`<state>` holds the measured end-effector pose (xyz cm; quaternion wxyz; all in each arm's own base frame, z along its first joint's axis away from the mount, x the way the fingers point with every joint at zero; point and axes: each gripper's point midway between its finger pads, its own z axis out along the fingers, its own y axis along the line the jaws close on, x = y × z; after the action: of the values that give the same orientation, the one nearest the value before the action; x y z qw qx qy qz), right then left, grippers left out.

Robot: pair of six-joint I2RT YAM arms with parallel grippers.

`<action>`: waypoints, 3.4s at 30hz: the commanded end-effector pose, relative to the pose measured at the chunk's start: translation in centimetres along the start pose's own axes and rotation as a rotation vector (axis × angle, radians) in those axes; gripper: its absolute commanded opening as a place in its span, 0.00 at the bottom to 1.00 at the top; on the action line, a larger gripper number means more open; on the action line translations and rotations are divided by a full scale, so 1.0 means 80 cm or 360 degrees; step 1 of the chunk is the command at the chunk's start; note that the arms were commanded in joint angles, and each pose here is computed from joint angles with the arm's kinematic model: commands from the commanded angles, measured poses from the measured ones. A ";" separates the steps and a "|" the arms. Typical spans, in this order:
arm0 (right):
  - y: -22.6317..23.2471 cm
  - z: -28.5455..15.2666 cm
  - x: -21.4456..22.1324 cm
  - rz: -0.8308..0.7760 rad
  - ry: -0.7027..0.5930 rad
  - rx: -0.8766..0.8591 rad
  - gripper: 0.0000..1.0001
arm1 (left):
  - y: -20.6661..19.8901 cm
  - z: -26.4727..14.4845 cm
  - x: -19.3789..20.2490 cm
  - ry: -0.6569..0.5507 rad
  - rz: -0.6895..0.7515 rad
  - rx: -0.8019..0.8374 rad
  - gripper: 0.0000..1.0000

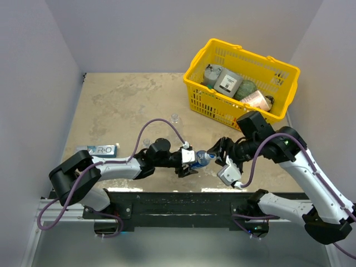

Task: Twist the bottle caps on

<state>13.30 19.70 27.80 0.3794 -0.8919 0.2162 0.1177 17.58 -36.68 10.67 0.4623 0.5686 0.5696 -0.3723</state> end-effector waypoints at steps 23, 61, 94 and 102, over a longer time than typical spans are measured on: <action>0.027 0.037 0.034 0.0689 0.0099 -0.0196 0.06 | 0.035 -0.002 -0.047 -0.0163 0.0119 -0.0208 0.00; -0.003 -0.080 0.042 0.0752 0.0214 0.0381 0.64 | 0.027 0.005 -0.037 -0.0132 -0.0244 -0.0219 0.00; 0.041 -0.001 0.040 0.0080 0.0070 -0.0055 0.42 | 0.025 0.011 -0.052 -0.0140 0.0109 -0.0035 0.00; 0.047 0.003 0.045 0.0109 0.0079 -0.0089 0.40 | 0.030 0.011 -0.052 -0.0137 0.0173 -0.0055 0.00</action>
<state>15.78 17.11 24.92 0.3699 -0.8926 0.2408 0.0919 18.74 -37.60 12.14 0.4786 0.5704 0.5587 -0.3654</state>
